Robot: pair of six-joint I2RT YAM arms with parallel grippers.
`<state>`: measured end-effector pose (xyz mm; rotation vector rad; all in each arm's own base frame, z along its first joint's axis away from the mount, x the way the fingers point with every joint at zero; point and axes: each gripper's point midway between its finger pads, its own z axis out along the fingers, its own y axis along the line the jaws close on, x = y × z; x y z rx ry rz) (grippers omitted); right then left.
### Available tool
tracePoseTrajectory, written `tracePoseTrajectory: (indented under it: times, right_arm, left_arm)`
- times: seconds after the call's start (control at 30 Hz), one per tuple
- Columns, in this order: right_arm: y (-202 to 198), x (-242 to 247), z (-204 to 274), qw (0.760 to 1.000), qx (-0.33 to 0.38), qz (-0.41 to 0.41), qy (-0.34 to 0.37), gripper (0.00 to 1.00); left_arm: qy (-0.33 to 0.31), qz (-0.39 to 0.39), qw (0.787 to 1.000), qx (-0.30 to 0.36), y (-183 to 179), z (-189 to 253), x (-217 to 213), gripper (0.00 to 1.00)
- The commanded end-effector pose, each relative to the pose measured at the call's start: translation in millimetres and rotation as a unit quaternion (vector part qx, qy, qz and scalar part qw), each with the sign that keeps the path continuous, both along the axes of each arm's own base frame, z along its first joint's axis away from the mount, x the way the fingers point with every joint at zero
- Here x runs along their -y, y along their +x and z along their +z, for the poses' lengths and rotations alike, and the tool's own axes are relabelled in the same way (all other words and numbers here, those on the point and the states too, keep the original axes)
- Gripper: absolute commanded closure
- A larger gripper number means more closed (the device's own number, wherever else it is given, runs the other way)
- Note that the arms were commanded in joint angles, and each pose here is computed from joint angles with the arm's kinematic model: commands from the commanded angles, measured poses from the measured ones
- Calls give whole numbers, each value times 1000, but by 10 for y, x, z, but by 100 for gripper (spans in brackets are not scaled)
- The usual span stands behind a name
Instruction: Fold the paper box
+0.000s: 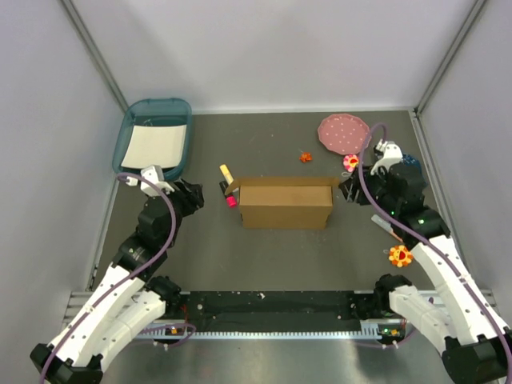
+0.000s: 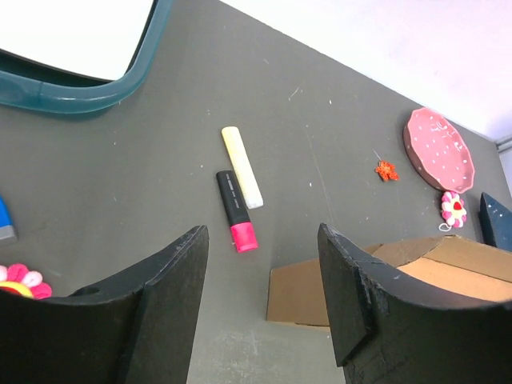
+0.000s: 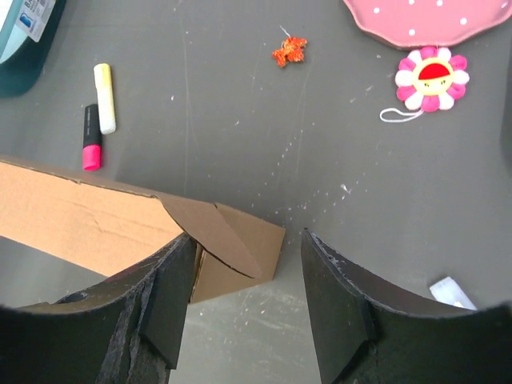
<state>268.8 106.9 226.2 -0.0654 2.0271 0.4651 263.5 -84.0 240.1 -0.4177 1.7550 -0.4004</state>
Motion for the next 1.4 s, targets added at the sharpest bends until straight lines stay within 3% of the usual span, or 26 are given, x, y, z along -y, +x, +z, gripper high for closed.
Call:
tracePoseTrajectory:
  times: [0.0,0.27,0.6,0.77,1.17,1.37]
  right_arm:
    - [168,-90,323,999,51,20,-1,46]
    - [237,-122,177,999,32,26,-6,51]
    - [208,-172,139,999,26,34,8,78]
    - [160,-201,120,999,26,41,15,84]
    - [94,-250,8,998,23,50,12,93]
    - [73,-248,-16,998,22,49,12,94]
  left_arm:
    - [-8,-18,999,42,44,312,73,37]
    - [1,-32,998,49,51,348,113,37]
    - [1,-48,998,49,63,306,176,37]
    - [4,-83,995,52,52,318,295,36]
    - [13,-132,988,75,66,332,472,33]
    - [10,-210,973,98,67,295,776,33]
